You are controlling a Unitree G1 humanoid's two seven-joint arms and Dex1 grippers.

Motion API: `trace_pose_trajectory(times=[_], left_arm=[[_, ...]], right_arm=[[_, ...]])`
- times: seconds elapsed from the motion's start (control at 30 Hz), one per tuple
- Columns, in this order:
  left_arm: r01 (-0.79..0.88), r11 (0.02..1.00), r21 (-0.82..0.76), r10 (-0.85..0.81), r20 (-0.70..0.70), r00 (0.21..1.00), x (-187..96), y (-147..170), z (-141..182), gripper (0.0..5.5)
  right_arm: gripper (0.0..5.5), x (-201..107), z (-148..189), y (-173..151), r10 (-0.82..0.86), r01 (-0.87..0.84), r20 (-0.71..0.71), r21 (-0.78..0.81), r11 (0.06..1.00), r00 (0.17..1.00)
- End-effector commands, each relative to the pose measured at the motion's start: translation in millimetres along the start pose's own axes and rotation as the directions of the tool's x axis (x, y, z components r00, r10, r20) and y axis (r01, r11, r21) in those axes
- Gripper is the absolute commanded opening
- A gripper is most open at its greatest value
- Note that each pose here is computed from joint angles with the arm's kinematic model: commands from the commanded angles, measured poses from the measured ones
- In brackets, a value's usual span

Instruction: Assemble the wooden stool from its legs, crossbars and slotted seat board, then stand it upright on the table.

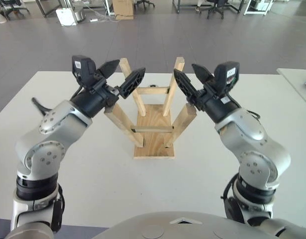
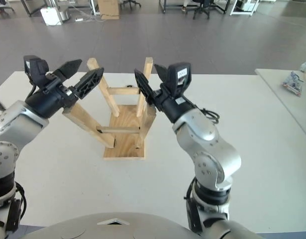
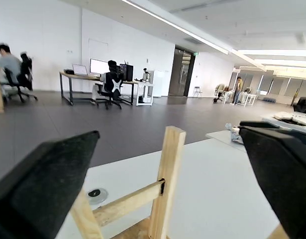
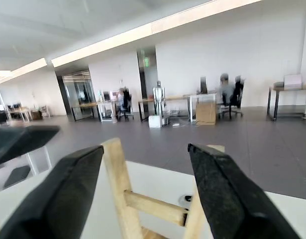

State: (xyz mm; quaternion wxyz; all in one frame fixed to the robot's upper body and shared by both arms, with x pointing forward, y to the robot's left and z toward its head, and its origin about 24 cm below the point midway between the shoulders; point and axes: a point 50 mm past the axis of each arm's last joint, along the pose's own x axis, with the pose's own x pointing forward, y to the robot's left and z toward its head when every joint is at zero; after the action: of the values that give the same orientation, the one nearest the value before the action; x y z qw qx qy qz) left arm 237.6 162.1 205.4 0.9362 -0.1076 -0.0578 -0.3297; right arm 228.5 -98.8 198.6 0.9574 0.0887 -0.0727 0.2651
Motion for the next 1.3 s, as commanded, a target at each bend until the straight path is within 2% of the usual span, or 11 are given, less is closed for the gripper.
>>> trace_pose_trajectory(times=[0.03, 0.33, 0.47, 0.63, 0.7, 0.77, 0.9, 1.03, 1.1, 1.27, 1.3], left_arm=[[-0.118, 0.979, -0.169, 0.048, -0.371, 0.927, -21.5, -5.0, -91.8, 5.20], [-0.077, 0.993, -0.091, 0.067, -0.113, 0.991, 10.2, 6.5, -38.4, 5.20], [0.022, 0.964, -0.266, 0.089, 0.397, 0.914, 8.9, 23.8, 30.6, 5.20], [0.075, 0.896, -0.437, 0.237, 0.615, 0.752, -36.2, 71.7, 68.2, 5.20], [-0.136, 0.900, -0.415, 0.361, 0.532, 0.766, -52.4, 96.9, 51.6, 5.20], [-0.394, 0.873, -0.289, 0.475, 0.319, 0.820, -68.4, 116.2, 8.6, 5.20], [-0.586, 0.808, -0.067, 0.588, 0.013, 0.809, -95.3, 115.6, -67.3, 5.20], [-0.659, 0.718, 0.224, 0.693, -0.135, 0.708, -112.0, 122.4, -92.8, 5.20], [-0.528, 0.753, 0.394, 0.635, -0.219, 0.741, -109.6, 117.1, -104.4, 5.20], [-0.479, 0.771, 0.421, 0.603, -0.240, 0.761, -106.8, 113.7, -112.8, 5.20], [-0.476, 0.773, 0.421, 0.600, -0.239, 0.764, -106.1, 114.2, -113.3, 5.20]], right_arm=[[3.19, -7.0, -41.1, 4.3, -0.013, 0.018, -0.206, 0.023, 1.000, 0.978], [3.19, 10.3, -18.7, -4.0, -0.036, 0.039, -0.078, 0.037, 0.999, 0.996], [3.19, 17.3, 2.1, -31.9, -0.113, 0.079, 0.063, 0.397, 0.914, 0.992], [3.19, 4.5, 5.0, -82.6, -0.263, 0.101, 0.093, 0.763, 0.638, 0.960], [3.19, -3.7, -4.6, -97.1, -0.282, 0.216, 0.001, 0.642, 0.736, 0.959], [3.19, -15.6, -35.4, -104.9, -0.298, 0.349, -0.213, 0.269, 0.898, 0.930], [3.19, -43.9, -111.7, -77.2, -0.186, 0.060, -0.534, -0.245, 0.968, 0.825], [3.19, -48.3, -140.5, -48.5, -0.082, -0.188, -0.617, -0.361, 0.914, 0.783], [3.19, -50.2, -147.6, -39.1, -0.018, -0.310, -0.663, -0.373, 0.875, 0.748], [3.19, -44.2, -162.3, -7.9, 0.192, -0.562, -0.744, -0.283, 0.777, 0.640], [3.19, -34.4, -159.6, 14.6, 0.351, -0.567, -0.673, -0.125, 0.814, 0.651]])
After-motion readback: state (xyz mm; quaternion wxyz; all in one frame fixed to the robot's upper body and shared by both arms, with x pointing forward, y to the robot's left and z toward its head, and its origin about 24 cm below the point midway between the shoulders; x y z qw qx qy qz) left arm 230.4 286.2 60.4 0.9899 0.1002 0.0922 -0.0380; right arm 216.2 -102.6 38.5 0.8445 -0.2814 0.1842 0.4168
